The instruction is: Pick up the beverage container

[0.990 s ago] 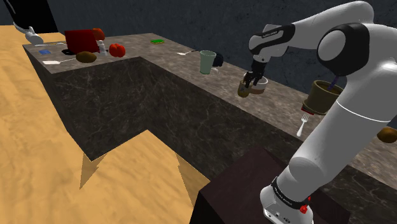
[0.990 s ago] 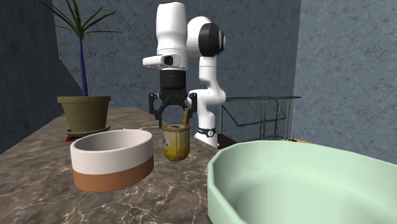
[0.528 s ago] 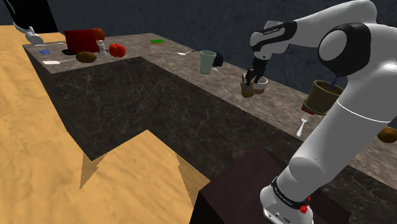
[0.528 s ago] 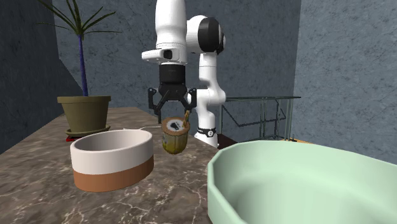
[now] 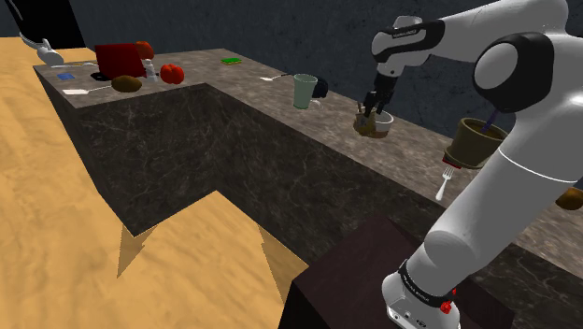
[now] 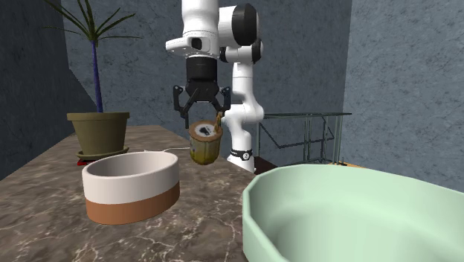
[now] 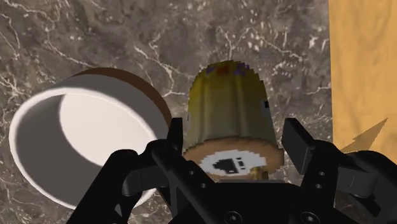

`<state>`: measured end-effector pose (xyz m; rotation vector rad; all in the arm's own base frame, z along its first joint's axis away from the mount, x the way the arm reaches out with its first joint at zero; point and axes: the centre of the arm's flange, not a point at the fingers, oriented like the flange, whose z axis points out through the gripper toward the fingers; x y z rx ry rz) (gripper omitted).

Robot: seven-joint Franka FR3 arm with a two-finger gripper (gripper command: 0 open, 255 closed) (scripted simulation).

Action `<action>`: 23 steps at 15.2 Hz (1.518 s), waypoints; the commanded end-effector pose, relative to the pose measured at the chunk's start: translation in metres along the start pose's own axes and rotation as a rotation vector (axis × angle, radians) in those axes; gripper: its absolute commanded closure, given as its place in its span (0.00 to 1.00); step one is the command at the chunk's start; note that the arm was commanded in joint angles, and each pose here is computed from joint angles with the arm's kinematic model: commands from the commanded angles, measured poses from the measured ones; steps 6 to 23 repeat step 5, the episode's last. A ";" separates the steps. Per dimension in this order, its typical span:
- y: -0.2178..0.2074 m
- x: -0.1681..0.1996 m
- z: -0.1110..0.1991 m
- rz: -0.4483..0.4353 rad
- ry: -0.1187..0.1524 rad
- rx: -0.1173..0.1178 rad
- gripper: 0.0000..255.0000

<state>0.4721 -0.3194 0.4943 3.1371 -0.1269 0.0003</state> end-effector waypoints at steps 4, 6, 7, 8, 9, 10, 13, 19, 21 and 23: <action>0.001 0.000 -0.023 0.000 0.000 0.000 1.00; 0.001 0.000 -0.023 0.000 0.000 0.000 1.00; 0.001 0.000 -0.023 0.000 0.000 0.000 1.00; 0.001 0.000 -0.023 0.000 0.000 0.000 1.00; 0.001 0.000 -0.023 0.000 0.000 0.000 1.00; 0.001 0.000 -0.023 0.000 0.000 0.000 1.00; 0.001 0.000 -0.023 0.000 0.000 0.000 1.00; 0.001 0.000 -0.023 0.000 0.000 0.000 1.00; 0.001 0.000 -0.023 0.000 0.000 0.000 1.00; 0.001 0.000 -0.023 0.000 0.000 0.000 1.00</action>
